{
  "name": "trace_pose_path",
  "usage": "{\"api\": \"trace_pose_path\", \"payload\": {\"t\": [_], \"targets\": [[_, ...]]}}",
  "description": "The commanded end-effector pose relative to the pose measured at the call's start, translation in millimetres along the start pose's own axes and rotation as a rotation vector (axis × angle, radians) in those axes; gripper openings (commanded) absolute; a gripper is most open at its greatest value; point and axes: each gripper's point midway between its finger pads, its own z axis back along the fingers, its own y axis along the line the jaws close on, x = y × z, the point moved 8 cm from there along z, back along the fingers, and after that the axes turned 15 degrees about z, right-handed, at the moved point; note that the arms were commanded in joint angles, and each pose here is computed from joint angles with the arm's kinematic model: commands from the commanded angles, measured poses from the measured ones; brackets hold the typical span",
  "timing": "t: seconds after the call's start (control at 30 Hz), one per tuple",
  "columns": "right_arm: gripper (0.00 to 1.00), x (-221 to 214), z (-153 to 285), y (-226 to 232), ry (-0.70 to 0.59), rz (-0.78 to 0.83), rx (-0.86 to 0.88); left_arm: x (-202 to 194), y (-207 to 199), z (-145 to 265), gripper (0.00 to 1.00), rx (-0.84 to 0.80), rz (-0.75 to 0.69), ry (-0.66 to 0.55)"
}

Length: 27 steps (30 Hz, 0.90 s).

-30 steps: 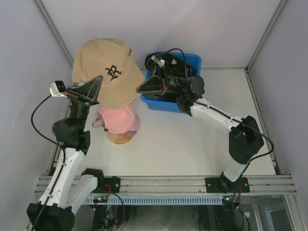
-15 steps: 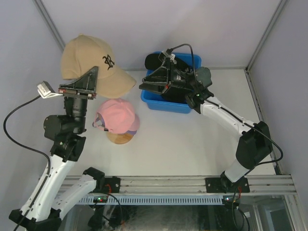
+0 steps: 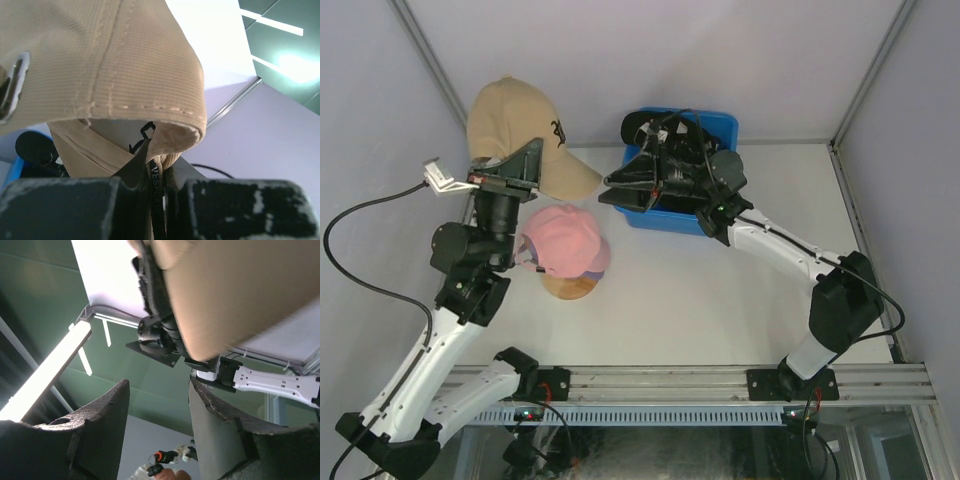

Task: Stack the hats
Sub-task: Adjust the hat.

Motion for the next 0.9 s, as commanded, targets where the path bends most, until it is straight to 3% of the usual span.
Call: {"api": "trace_pose_path", "payload": {"t": [0.0,0.47,0.87], "targets": [[0.50,-12,2,-3,-0.011,-0.083,-0.014,25,-40,3,0.00,-0.153,-0.029,-0.100],[0.51,-1,-2,-1,-0.083,-0.143,-0.008,21,-53,10,0.00,-0.283,-0.068,-0.040],[0.52,12,-24,3,-0.045,-0.198,-0.012,18,-62,17,0.00,-0.366,-0.130,0.023]]}}
